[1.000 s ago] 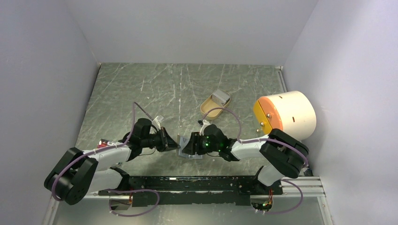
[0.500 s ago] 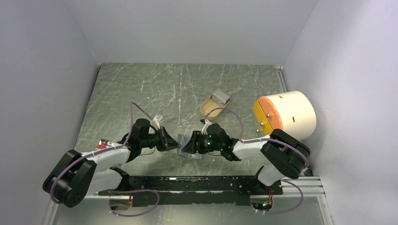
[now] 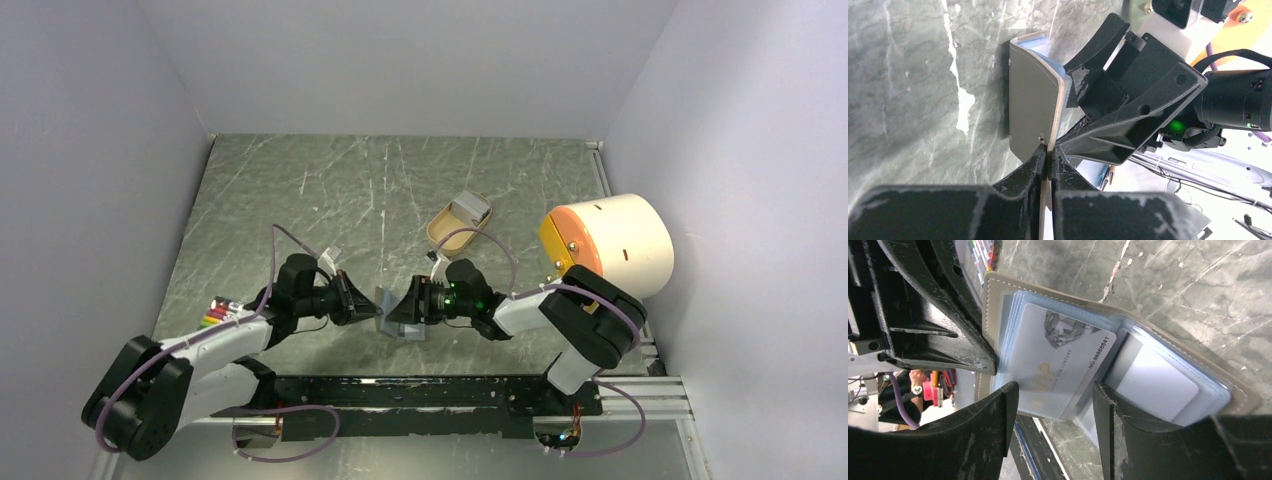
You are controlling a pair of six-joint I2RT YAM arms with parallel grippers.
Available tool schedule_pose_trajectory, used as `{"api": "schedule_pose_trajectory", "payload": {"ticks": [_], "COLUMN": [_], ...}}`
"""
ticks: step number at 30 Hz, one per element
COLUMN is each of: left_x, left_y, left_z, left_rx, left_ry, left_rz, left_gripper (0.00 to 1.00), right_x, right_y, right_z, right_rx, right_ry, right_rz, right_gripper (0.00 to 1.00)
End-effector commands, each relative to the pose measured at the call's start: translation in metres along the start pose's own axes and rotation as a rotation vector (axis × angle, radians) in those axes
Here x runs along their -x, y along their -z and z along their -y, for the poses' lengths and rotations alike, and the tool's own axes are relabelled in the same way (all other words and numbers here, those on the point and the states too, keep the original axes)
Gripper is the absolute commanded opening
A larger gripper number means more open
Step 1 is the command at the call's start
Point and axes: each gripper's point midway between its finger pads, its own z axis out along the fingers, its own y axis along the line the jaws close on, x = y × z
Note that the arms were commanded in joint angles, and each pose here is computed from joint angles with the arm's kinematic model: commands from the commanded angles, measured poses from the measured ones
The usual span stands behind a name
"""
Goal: Put the credit cards into the card holder
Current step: Turn over the card slot in the card holder.
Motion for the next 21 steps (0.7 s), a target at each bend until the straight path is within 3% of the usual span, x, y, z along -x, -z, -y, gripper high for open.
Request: {"api": "schedule_pose_trajectory", "payload": {"ticks": [1,11,21], "left_x": [0.009,0.009,0.010], "left_y": [0.010,0.007,0.006], "left_z": [0.014,0.003,0.016], "left_rx": [0.017,0.100,0.053], "left_ry": [-0.026,-0.027,-0.042], "left_rz": [0.047,0.017,0.012], "left_gripper": [0.09,0.09,0.09], "right_x": [-0.003,0.008,0.008], "right_y": [-0.004,-0.004,0.001], "right_z": [0.002,-0.005,-0.011], "right_rx": [0.004,-0.036,0.083], "right_ry": [0.020,0.067,-0.015], "right_rz": [-0.043,-0.083,0.010], "right_gripper": [0.60,0.68,0.57]}}
